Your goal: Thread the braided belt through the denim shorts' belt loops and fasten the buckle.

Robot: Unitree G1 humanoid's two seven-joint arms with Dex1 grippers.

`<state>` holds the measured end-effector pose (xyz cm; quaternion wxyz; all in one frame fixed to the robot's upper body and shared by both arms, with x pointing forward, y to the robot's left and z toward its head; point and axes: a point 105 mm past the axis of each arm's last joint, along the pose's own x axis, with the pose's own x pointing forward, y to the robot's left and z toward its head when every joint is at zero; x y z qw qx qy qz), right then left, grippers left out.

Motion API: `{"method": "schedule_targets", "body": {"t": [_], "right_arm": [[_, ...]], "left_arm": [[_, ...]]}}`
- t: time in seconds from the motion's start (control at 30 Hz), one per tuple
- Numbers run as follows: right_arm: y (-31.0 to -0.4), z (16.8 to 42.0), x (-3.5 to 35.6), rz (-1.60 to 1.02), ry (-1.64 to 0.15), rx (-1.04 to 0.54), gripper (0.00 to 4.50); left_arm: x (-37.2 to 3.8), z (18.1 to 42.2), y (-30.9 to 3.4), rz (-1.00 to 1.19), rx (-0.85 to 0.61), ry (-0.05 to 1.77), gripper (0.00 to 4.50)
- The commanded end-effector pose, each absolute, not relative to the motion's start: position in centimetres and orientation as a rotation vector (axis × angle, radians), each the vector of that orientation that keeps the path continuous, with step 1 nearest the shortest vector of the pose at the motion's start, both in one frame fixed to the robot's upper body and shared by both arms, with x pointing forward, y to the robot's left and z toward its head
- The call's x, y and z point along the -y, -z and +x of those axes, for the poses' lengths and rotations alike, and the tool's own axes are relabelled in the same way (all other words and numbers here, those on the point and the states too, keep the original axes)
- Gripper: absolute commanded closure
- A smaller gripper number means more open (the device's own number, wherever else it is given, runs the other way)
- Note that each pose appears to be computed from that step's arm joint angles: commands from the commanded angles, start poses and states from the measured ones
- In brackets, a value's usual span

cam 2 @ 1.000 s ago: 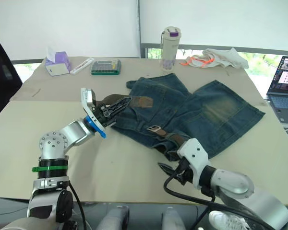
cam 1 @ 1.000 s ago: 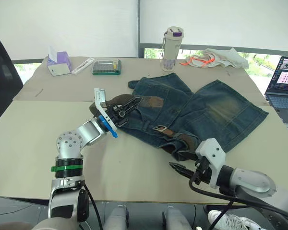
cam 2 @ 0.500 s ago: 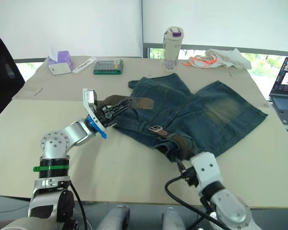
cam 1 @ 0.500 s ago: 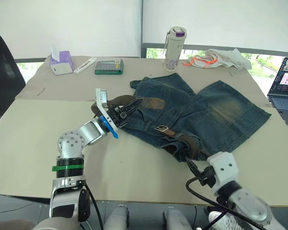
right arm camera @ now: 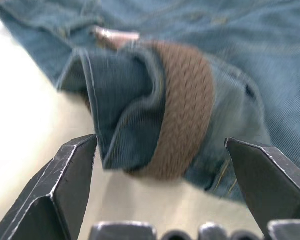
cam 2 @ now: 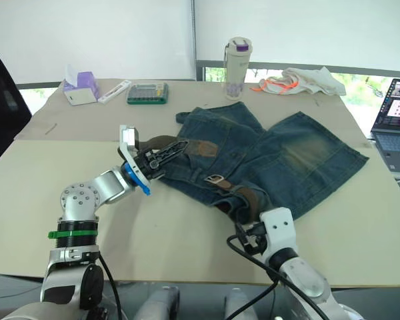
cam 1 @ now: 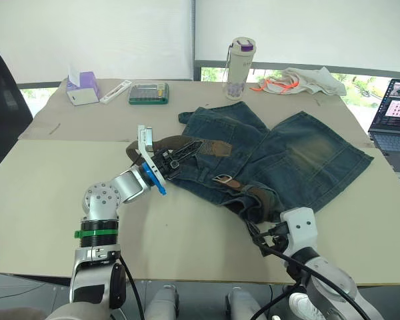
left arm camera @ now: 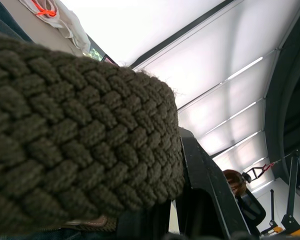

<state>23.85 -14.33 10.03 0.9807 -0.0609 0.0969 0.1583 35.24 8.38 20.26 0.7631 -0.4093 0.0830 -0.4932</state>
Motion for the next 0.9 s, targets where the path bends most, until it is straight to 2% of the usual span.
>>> {"method": "schedule_targets", "body": {"t": [0.03,0.1,0.2,0.43,0.57,0.8,0.9], "right_arm": [[-10.2,24.0,14.2,-0.158,-0.335,-0.193,0.01],[-10.2,24.3,14.4,-0.159,-0.318,-0.186,0.01],[-10.6,24.9,15.0,-0.177,-0.276,-0.162,0.78],[-11.0,24.6,16.2,-0.232,-0.256,-0.160,3.25],[-11.8,23.9,17.5,-0.343,-0.265,-0.156,4.48],[-12.6,23.0,22.9,-0.556,-0.260,-0.190,4.48],[-12.7,22.6,24.4,-0.568,-0.290,-0.209,4.48]], "left_arm": [[-8.3,34.9,-21.4,-0.868,-0.139,1.109,4.50],[-8.3,35.0,-21.5,-0.869,-0.136,1.106,4.50],[-8.4,35.0,-21.5,-0.868,-0.132,1.103,4.50],[-8.5,35.1,-21.4,-0.869,-0.129,1.094,4.50],[-8.5,35.1,-21.2,-0.870,-0.133,1.095,4.50],[-8.3,35.1,-20.9,-0.868,-0.140,1.098,4.50],[-8.4,35.2,-20.6,-0.862,-0.146,1.096,4.50]]}}
